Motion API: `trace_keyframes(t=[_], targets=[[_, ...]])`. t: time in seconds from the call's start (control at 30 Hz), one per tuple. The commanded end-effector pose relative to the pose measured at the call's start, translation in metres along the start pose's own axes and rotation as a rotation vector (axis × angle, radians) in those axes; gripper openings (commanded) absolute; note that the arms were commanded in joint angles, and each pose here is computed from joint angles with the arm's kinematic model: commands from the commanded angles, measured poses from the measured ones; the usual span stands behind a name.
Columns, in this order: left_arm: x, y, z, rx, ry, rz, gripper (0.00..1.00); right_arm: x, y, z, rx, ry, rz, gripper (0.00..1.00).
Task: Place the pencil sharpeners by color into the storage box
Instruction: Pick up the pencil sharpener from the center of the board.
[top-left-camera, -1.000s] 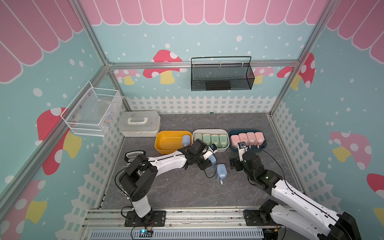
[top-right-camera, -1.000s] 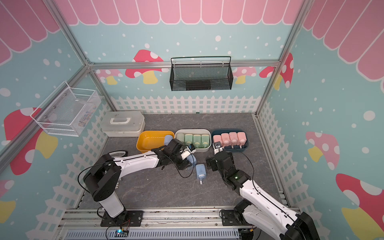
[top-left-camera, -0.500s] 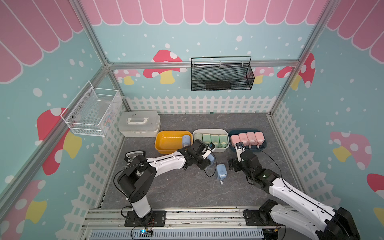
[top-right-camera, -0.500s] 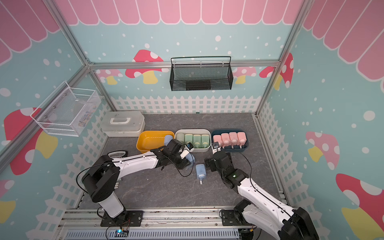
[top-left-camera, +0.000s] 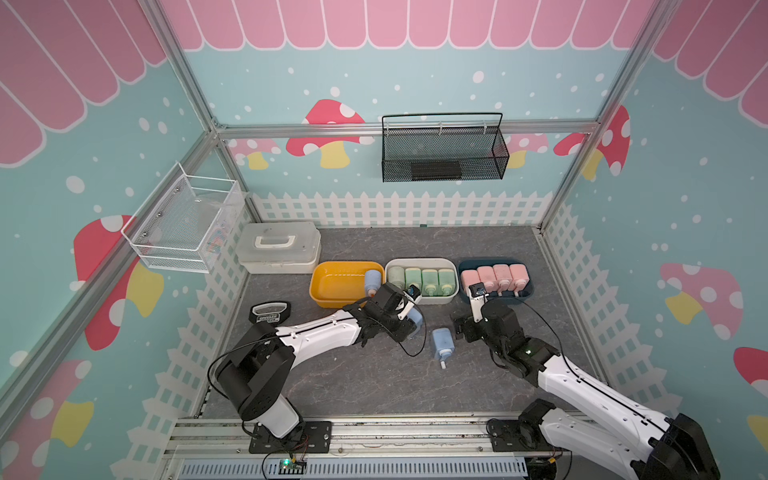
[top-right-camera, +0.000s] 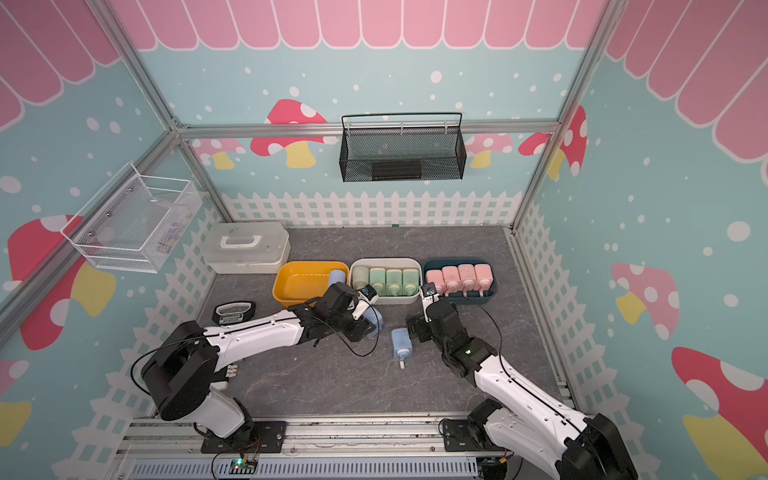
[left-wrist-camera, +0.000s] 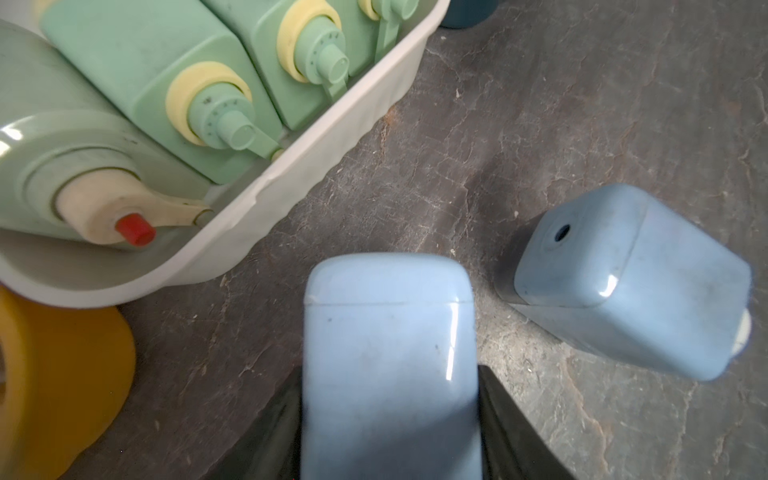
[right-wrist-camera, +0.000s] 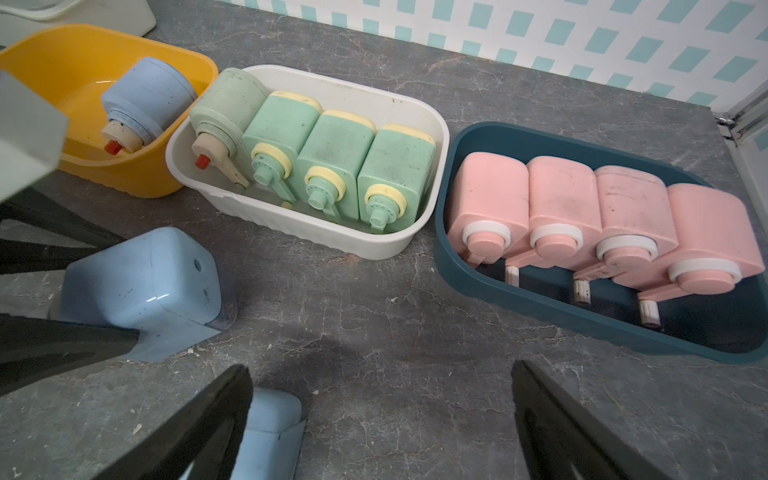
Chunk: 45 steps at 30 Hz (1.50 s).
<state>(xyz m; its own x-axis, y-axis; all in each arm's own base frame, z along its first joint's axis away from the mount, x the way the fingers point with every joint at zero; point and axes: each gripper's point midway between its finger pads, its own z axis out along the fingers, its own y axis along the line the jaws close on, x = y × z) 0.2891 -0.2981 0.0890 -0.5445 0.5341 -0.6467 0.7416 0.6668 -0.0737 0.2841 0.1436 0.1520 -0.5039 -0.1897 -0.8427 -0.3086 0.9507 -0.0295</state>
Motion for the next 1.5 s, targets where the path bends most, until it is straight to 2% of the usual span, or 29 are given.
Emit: trace_keyframes(t=[0.0, 0.2, 0.27, 0.73, 0.97, 1.27, 1.47], targets=[[-0.008, 0.005, -0.010, -0.042, -0.052, -0.029, 0.00, -0.009, 0.009, 0.002, -0.045, -0.032, 0.004, 0.96], [0.003, 0.013, -0.027, -0.096, -0.067, -0.098, 0.00, -0.025, 0.055, -0.005, -0.311, -0.115, -0.041, 0.97], [0.009, 0.014, -0.032, -0.106, -0.075, -0.121, 0.00, -0.030, 0.062, -0.007, -0.351, -0.135, -0.045, 0.97], [0.008, 0.040, -0.094, -0.260, -0.222, -0.278, 0.00, -0.040, 0.085, 0.001, -0.459, -0.136, -0.034, 0.99], [0.017, 0.078, -0.133, -0.461, -0.279, -0.379, 0.00, -0.048, 0.101, 0.007, -0.533, -0.117, -0.035, 0.99], [0.031, 0.116, -0.168, -0.566, -0.291, -0.579, 0.00, -0.059, 0.121, 0.018, -0.616, -0.074, -0.005, 0.99], [0.032, 0.141, -0.180, -0.572, -0.312, -0.709, 0.00, -0.064, 0.131, 0.022, -0.649, -0.048, 0.004, 0.99]])
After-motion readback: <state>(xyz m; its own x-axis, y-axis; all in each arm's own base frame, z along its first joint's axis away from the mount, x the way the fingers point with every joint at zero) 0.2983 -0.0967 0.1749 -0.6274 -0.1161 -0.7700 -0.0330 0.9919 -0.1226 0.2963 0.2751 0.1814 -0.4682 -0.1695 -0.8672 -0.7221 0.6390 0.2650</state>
